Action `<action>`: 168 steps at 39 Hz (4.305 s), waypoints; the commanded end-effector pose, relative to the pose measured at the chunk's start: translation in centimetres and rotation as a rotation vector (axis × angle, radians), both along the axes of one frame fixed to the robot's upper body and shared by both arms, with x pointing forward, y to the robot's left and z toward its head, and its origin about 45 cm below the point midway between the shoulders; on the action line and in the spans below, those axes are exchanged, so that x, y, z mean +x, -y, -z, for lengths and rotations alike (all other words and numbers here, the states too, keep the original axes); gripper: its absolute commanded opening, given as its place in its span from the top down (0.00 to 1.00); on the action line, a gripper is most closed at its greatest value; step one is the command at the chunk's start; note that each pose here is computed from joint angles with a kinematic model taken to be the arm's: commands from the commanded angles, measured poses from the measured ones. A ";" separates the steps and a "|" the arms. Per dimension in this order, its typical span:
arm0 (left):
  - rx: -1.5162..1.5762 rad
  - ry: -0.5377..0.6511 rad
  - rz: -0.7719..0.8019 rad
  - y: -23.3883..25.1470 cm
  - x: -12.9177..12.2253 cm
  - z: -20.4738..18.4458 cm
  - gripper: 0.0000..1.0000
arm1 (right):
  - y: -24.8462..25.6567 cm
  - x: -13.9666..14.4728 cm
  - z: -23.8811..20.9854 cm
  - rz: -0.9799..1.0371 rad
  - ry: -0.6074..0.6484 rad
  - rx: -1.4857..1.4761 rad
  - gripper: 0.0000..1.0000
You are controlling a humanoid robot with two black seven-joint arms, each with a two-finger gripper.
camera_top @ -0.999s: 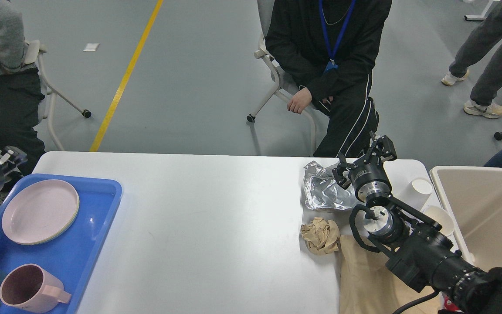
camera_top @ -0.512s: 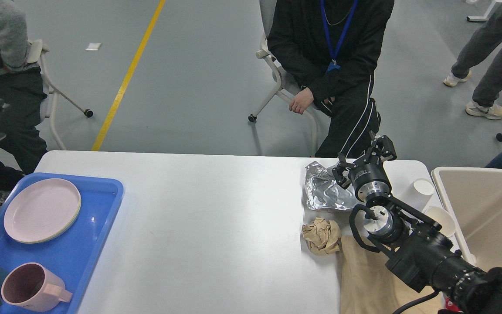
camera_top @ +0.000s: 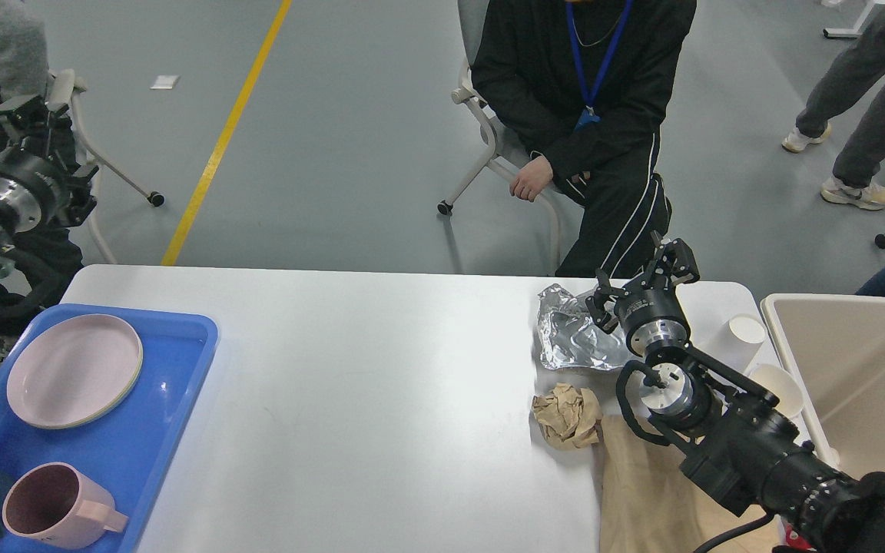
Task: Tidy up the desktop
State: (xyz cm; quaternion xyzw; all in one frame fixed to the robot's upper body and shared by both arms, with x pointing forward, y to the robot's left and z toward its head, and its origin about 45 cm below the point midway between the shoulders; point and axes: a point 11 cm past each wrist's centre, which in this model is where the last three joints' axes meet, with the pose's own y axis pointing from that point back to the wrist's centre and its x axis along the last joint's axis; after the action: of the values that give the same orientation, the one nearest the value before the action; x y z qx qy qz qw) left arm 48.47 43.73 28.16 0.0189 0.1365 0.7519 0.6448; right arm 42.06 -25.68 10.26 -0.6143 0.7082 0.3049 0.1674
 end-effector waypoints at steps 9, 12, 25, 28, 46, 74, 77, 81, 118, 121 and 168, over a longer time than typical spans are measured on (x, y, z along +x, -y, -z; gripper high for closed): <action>-0.073 0.031 0.027 3.8 1.7 -0.1 0.06 | 0.0 0.0 0.0 0.000 0.000 0.000 0.00; -0.096 0.008 0.030 4.8 1.9 0.4 0.04 | 0.0 0.0 0.0 0.001 0.000 0.001 0.00; -0.111 0.030 0.050 6.7 3.0 -0.7 0.04 | 0.0 0.0 0.0 0.000 0.000 0.000 0.00; -0.114 0.028 0.051 6.8 3.0 -0.6 0.04 | 0.0 0.0 0.0 0.000 0.000 0.000 0.00; -0.145 0.014 0.086 9.2 3.2 0.5 0.04 | 0.0 0.0 0.0 0.000 0.000 0.000 0.00; -0.370 -0.139 0.025 12.3 -1.4 12.5 0.03 | 0.0 0.1 -0.1 -0.001 0.002 0.000 0.00; -0.385 -0.098 0.003 12.0 -1.7 12.7 0.03 | 0.0 0.1 -0.1 0.000 0.001 0.001 0.00; -0.381 0.006 -0.048 11.3 -2.1 12.8 0.03 | 0.0 0.1 -0.1 -0.001 0.002 0.000 0.00; -0.397 0.246 -0.152 10.6 -1.4 10.6 0.03 | 0.0 0.1 -0.1 -0.001 0.002 0.000 0.00; -0.488 0.196 -0.141 10.3 -1.3 11.1 0.03 | 0.0 0.1 -0.1 -0.001 0.002 0.000 0.00; -0.776 0.016 0.041 12.6 -2.3 14.2 0.01 | 0.0 0.0 0.0 0.000 0.000 0.000 0.00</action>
State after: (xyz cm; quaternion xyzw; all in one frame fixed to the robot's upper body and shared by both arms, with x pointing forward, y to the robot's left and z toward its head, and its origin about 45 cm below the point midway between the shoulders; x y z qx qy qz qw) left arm 46.21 31.38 13.97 -0.2295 0.4056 0.6353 0.6158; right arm 42.09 -25.68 10.29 -0.6145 0.7082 0.3046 0.1676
